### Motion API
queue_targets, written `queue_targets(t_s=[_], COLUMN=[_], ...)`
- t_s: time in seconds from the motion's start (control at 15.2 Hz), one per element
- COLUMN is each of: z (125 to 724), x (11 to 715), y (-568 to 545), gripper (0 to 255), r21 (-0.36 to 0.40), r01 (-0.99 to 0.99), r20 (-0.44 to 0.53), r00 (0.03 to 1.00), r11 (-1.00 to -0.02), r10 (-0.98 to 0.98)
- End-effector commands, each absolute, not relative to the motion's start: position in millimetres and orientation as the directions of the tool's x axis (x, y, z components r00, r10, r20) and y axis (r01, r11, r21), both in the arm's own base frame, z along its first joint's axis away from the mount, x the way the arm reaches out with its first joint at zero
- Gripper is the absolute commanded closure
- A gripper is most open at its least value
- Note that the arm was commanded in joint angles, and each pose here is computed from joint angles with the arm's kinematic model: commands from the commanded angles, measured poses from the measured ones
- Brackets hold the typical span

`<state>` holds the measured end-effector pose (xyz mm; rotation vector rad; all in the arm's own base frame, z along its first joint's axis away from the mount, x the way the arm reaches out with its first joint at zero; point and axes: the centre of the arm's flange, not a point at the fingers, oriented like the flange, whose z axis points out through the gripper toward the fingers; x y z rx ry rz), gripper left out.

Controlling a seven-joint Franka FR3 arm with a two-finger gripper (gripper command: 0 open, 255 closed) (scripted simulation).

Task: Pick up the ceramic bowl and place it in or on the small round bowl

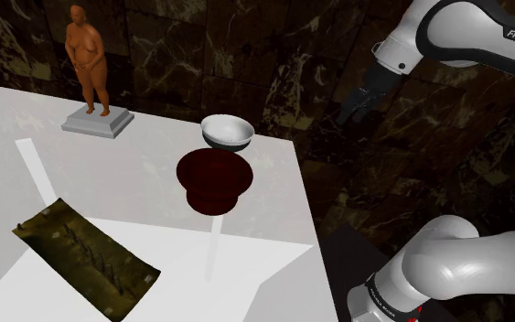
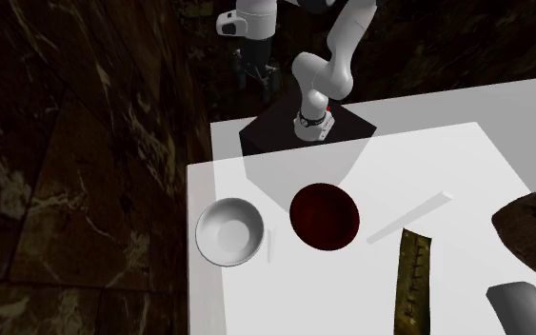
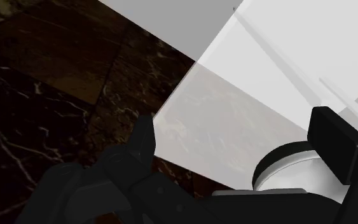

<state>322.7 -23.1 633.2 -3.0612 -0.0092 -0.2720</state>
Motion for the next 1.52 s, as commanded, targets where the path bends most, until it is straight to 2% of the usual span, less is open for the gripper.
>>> queue_targets(t_s=[0.0,1.45], z=[633.2,547.5], x=[322.7,597.9], y=[-23.1,68.6], gripper=[0,0], r21=[-0.067,-0.015], r01=[0.012,0.103], r20=[0.176,0.101], r00=[0.984,0.99], r11=[-0.998,-0.995], r10=[0.0,0.101])
